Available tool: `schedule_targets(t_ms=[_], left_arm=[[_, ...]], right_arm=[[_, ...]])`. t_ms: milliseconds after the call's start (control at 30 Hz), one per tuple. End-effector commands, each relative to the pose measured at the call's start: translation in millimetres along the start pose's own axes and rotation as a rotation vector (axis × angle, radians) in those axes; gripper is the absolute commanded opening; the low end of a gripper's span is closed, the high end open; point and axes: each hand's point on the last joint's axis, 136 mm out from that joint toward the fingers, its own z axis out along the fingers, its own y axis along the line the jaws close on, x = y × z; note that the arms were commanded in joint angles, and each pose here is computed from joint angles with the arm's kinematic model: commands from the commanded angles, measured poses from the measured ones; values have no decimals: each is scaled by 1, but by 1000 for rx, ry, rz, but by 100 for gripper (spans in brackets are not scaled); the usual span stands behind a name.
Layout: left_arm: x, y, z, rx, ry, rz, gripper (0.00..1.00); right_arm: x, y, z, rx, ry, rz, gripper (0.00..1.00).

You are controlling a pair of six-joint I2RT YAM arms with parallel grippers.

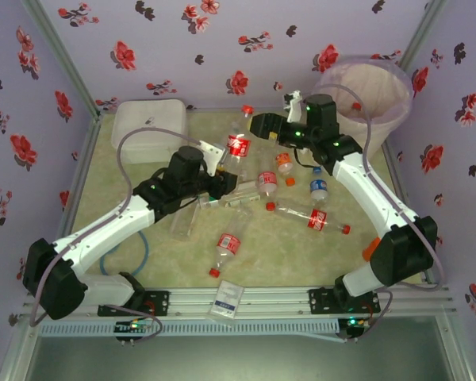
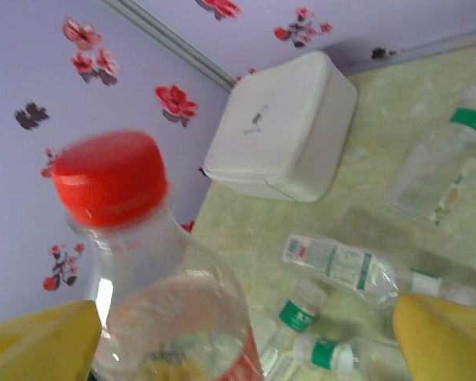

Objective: Put the plastic bottles in the bin

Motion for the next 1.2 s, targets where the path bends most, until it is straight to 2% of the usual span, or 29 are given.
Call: schedule_targets(t_ms=[0,100,167,267,300,333,567,733,800,833,900,933,967,1000,1167], left_arm=[[1,-12,6,51,-18,46,0],[3,-13,11,54,-8,47,0],[2,-15,11,58,-13,55,0],[2,-16,10,62,-14,63,0],[3,-17,11,65,-9,65,0],[5,-17,11,66,-3,67,0],[9,-17,19,69,50,112,0],[8,-17,22,70,56,94,0],[6,-14,22,53,44,70,0],[5,-11,22,39,38,57,9],[1,-5,20,16,23,28,63],[0,-1,18,-2,20,18,82],[-1,2,16,-16,16,9,95],[0,5,13,-24,16,-2,100],[11,27,-6,-91,72,-88,100]], right_arm=[[-9,20,2,-97,-38,-7,94],[-7,18,3,-96,-41,1,93],[-5,14,5,-83,-28,7,85],[-5,9,7,-56,-27,-6,66],[-6,6,7,-39,-34,-12,57],[-7,2,7,-20,-38,-19,51],[-15,3,15,-25,-40,-29,52],[-16,-2,13,14,-36,-41,28],[-21,0,7,42,-48,-72,22],[-25,2,3,58,-56,-92,19],[-36,3,-9,114,-66,-145,13],[-45,5,-19,151,-88,-183,6],[-54,6,-28,180,-115,-218,0],[-65,12,-40,202,-153,-267,0],[-121,28,-113,396,-381,-484,0]])
